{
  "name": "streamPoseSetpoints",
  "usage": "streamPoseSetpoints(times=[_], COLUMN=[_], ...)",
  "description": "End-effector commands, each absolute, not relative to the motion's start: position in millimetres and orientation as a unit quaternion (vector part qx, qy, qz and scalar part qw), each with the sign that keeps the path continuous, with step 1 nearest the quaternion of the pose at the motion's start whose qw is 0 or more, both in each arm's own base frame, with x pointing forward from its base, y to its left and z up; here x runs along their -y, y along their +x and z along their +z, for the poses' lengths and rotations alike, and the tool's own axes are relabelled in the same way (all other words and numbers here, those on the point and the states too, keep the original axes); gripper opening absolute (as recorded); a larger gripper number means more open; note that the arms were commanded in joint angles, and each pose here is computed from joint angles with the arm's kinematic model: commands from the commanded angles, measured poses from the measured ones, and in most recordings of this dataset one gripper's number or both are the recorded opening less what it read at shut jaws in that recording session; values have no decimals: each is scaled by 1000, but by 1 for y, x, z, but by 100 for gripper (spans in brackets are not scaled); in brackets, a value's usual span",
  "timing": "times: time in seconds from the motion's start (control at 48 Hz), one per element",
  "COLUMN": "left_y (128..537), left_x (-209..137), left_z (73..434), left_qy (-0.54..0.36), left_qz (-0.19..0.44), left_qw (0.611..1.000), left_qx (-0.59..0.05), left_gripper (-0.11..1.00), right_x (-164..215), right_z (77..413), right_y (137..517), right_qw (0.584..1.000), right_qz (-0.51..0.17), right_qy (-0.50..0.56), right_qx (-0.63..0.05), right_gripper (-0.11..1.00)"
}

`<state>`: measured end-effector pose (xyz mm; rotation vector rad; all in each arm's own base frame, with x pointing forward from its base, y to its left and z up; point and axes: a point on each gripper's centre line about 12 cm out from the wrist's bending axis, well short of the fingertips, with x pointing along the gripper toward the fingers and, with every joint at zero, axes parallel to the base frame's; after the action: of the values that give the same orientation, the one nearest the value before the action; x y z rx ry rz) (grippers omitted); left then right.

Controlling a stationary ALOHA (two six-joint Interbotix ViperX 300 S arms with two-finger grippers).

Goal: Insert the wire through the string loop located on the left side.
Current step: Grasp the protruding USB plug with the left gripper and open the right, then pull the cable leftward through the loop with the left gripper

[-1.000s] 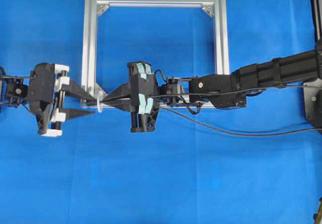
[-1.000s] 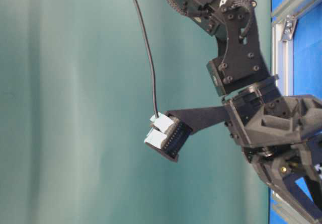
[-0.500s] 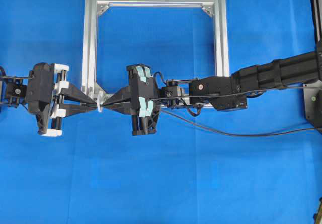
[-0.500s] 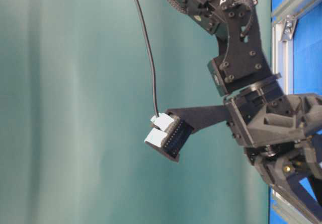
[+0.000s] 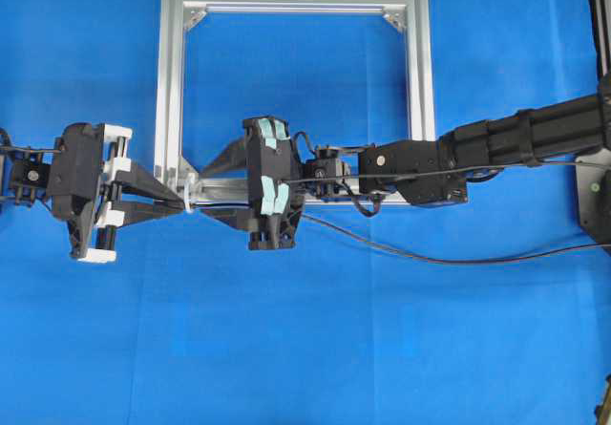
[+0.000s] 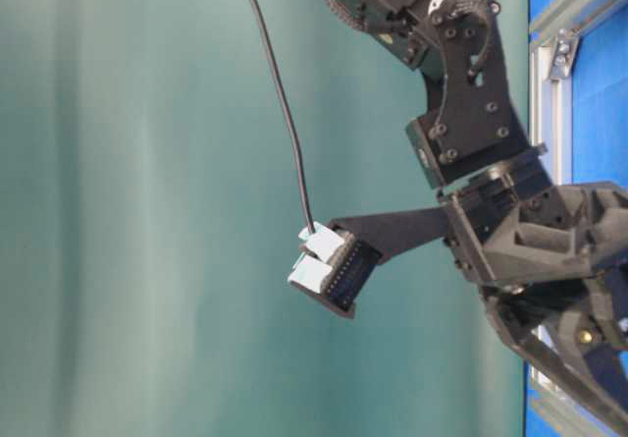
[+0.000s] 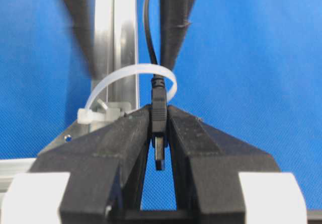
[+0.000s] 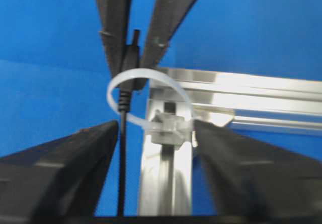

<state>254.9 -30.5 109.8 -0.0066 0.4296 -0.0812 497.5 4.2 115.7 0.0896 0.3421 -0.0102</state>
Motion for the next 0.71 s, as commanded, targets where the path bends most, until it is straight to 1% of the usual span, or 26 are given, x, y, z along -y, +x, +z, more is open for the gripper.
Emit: streamPoseSetpoints(times=[0.0,0.042,0.083,0.104,0.187,0.396,0.687], left_y=[259,259,259,258,257,245,222], left_x=[32,32,32,32,32,30,27], left_z=[118,118,118,117,117,114,129], left_qy=[-5,-5,-5,-4,-5,-9,-16], left_qz=[-43,-43,-43,-43,-42,-41,-41], left_qw=[980,980,980,980,979,976,979], left_qx=[-196,-196,-196,-197,-197,-215,-198], left_gripper=[8,8,8,8,8,8,8], right_x=[-4,-4,-4,-4,-4,-4,-4], right_z=[130,130,131,130,130,130,130], right_y=[501,501,501,501,501,500,499], right_qw=[987,987,987,987,987,987,987], right_qz=[-7,-8,-7,-8,-8,-7,-7], right_qy=[49,50,50,50,50,50,50], right_qx=[-152,-153,-151,-153,-153,-153,-154], right_gripper=[74,87,94,95,93,94,94])
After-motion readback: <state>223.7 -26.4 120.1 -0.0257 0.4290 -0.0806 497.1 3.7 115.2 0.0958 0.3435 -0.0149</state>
